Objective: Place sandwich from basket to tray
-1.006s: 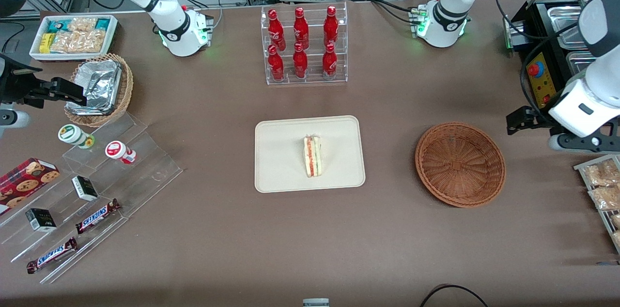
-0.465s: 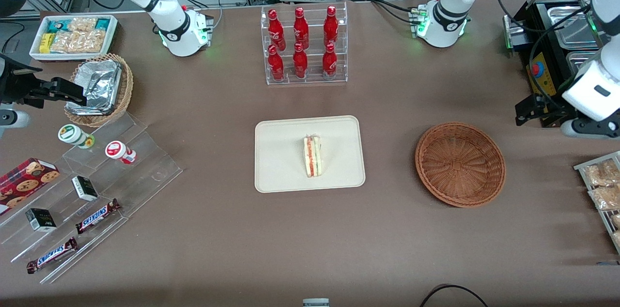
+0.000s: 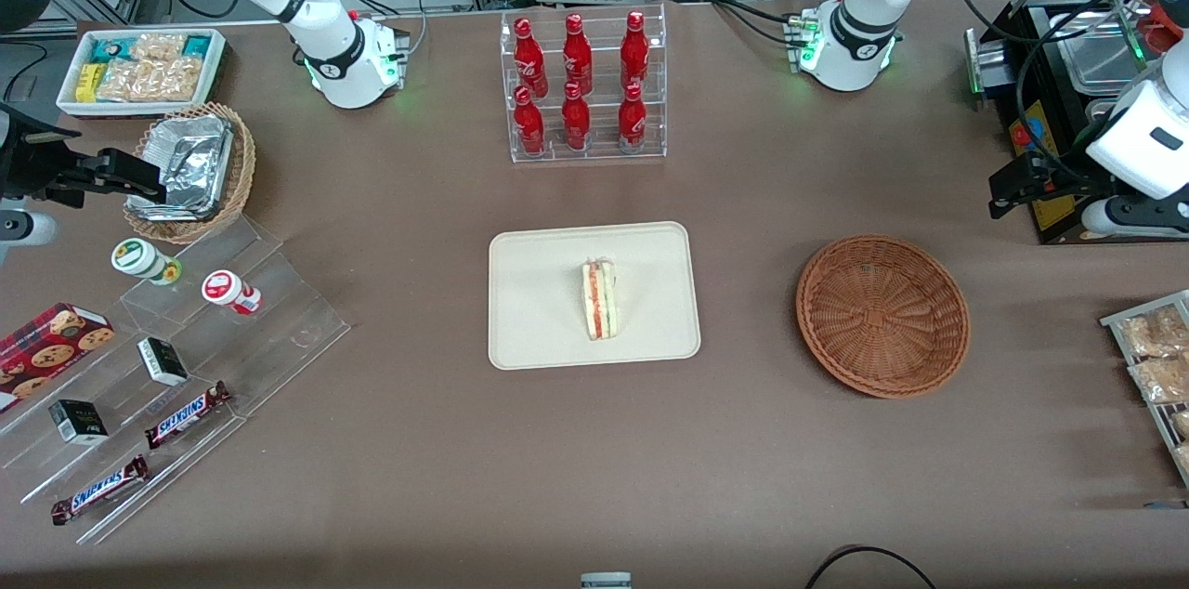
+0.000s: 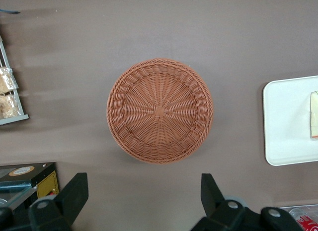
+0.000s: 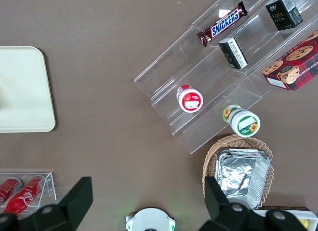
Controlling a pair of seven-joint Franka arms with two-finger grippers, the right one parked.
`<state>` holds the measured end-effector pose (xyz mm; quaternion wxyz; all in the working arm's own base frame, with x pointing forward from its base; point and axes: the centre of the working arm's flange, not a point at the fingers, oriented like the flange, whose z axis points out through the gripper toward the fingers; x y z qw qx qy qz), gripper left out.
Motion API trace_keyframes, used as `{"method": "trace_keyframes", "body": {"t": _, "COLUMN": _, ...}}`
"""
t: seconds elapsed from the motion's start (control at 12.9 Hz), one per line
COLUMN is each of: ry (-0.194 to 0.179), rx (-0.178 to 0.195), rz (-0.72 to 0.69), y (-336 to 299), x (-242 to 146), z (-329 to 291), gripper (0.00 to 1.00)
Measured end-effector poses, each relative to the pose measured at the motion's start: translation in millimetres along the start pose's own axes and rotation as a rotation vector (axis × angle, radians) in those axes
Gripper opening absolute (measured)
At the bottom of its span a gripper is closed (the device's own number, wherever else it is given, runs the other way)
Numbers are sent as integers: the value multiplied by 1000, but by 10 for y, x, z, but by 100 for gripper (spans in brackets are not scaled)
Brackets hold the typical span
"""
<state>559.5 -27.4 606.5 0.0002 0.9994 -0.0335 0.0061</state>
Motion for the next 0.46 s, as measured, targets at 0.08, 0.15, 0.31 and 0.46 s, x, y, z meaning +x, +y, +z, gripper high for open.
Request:
{"method": "trace_keyframes", "body": {"t": 0.08, "ry": -1, "rx": 0, "rz": -3, "y": 0, "x": -10, "z": -11, "gripper": 100}}
{"method": "trace_keyframes", "body": {"t": 0.15, "ry": 0, "rx": 0, "rz": -6, "y": -2, "x": -21, "z": -28, "gripper": 100}}
{"method": "trace_keyframes", "body": {"t": 0.31, "ry": 6, "rx": 0, "rz": -12, "y": -25, "x": -41, "z": -74, "gripper": 100}}
{"method": "trace_keyframes", "body": {"t": 0.46, "ry": 11, "rx": 1, "rz": -15, "y": -40, "x": -45, "z": -106, "gripper": 100}}
